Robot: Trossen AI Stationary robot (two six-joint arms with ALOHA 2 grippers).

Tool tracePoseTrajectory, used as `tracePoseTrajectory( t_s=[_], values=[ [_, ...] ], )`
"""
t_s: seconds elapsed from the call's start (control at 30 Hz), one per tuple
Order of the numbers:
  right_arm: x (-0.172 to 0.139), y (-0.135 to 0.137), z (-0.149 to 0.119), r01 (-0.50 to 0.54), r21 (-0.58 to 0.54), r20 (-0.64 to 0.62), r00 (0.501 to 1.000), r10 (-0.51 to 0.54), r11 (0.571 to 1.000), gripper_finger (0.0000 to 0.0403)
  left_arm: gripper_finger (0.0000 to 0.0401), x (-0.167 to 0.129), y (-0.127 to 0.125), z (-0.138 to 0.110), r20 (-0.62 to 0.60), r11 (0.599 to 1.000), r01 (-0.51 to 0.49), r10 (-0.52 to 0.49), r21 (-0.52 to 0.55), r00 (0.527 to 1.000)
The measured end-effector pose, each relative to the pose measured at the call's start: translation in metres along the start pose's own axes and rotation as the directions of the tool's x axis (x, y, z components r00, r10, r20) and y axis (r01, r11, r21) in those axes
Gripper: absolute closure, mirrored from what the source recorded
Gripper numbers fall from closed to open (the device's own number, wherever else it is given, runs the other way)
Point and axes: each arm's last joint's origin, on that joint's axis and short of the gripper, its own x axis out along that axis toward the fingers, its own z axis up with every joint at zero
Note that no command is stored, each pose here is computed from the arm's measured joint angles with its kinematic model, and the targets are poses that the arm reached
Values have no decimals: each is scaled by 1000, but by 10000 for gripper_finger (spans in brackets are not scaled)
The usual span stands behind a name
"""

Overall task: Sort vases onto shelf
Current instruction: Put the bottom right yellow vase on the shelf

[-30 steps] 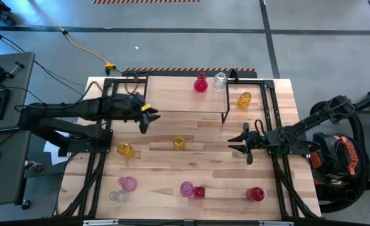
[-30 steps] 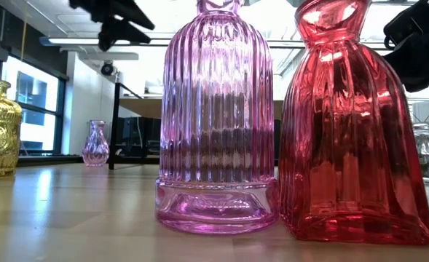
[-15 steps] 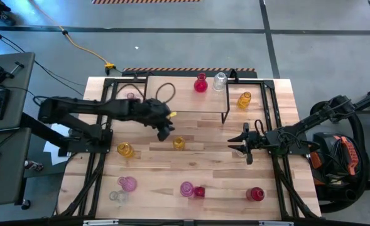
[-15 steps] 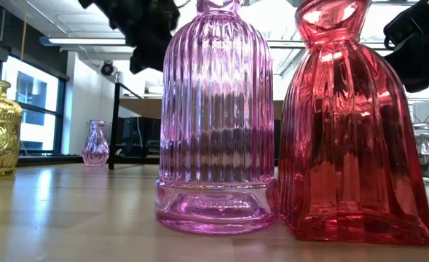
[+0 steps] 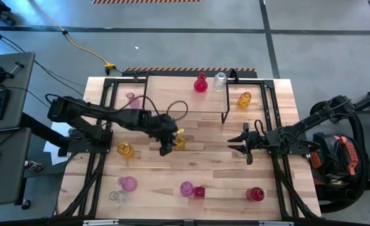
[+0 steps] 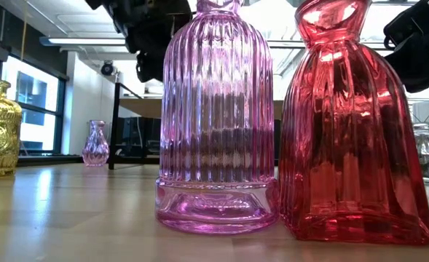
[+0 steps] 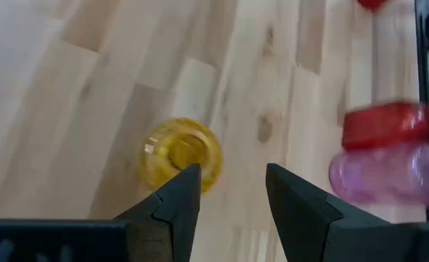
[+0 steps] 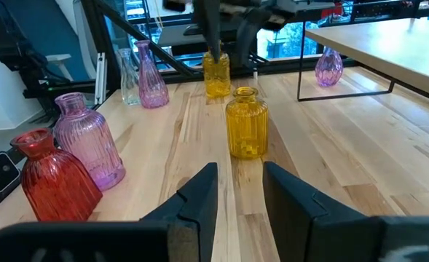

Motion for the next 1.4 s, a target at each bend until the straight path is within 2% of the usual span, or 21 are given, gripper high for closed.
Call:
tracePoseTrajectory(
  t_s=[0.3, 0.53, 0.67, 1.07, 1.4],
  values=[
    [0, 0, 0, -1, 0, 0, 1000, 1, 1000, 308, 254, 14, -7, -1, 1, 987, 3, -4, 162, 1000],
    [0, 0, 0, -1, 0, 0, 1000, 1, 1000, 308, 254, 14, -13, -3, 18, 941, -27, 23, 338, 1000],
    [0, 0, 0, -1, 0, -1, 1000, 1, 1000, 308, 254, 14, -13, -3, 20, 915, -44, 39, 402, 999],
    [0, 0, 0, -2, -1, -2, 1000, 2, 1000, 308, 254, 25, -8, -9, -35, 903, -60, 82, 425, 996],
    [0, 0, -2, 1, -9, -22, 1000, -1, 1000, 308, 254, 34, -4, -7, -32, 904, -63, 84, 424, 996]
  ],
)
